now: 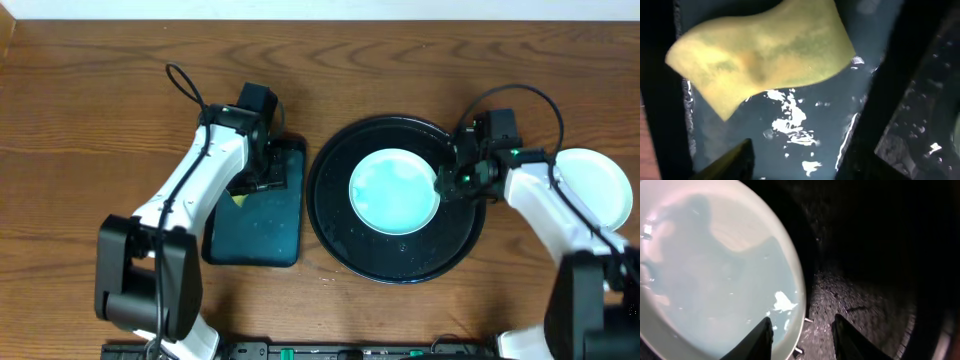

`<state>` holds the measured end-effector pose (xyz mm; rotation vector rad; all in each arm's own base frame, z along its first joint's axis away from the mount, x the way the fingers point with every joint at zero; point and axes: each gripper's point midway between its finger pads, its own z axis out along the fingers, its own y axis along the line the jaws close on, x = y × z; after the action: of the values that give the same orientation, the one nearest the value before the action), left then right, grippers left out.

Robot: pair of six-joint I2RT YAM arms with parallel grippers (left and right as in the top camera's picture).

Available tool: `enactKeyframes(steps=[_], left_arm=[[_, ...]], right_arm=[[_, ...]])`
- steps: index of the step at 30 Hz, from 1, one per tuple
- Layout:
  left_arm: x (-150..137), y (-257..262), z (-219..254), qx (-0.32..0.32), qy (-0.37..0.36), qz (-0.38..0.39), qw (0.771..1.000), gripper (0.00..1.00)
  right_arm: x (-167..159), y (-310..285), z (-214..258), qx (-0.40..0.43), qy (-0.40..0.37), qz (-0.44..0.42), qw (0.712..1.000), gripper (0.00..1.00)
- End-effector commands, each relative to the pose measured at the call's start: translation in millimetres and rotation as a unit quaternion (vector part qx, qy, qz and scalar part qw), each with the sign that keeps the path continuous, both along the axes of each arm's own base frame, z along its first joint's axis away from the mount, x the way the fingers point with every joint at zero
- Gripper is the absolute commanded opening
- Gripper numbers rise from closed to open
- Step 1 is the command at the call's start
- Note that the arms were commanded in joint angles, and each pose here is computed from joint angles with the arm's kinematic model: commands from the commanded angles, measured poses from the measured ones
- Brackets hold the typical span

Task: Clean dirty plates on tray and stack at the side
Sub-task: 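Return the sponge to the water tray and release it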

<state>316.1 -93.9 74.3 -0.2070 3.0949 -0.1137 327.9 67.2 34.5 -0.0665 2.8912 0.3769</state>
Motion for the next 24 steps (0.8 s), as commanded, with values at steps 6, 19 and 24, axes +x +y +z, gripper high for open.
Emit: enactKeyframes(steps=[6, 19, 24], left_arm=[[-1.5, -4.0, 74.2, -0.037, -0.111, -0.032, 0.993, 0.77], [-1.4, -4.0, 74.2, -0.037, -0.111, -0.032, 0.993, 0.81], [-1.4, -4.0, 74.2, -0.037, -0.111, -0.032, 0.993, 0.81]], right_arm=[[6.9, 9.6, -26.0, 0.047, 0.016, 0.015, 0.999, 0.24], [17.1, 8.8, -18.7, 0.028, -0.014, 0.019, 0.999, 0.01], [26.5, 0.2, 20.1, -0.011, -0.076, 0.015, 0.997, 0.01]])
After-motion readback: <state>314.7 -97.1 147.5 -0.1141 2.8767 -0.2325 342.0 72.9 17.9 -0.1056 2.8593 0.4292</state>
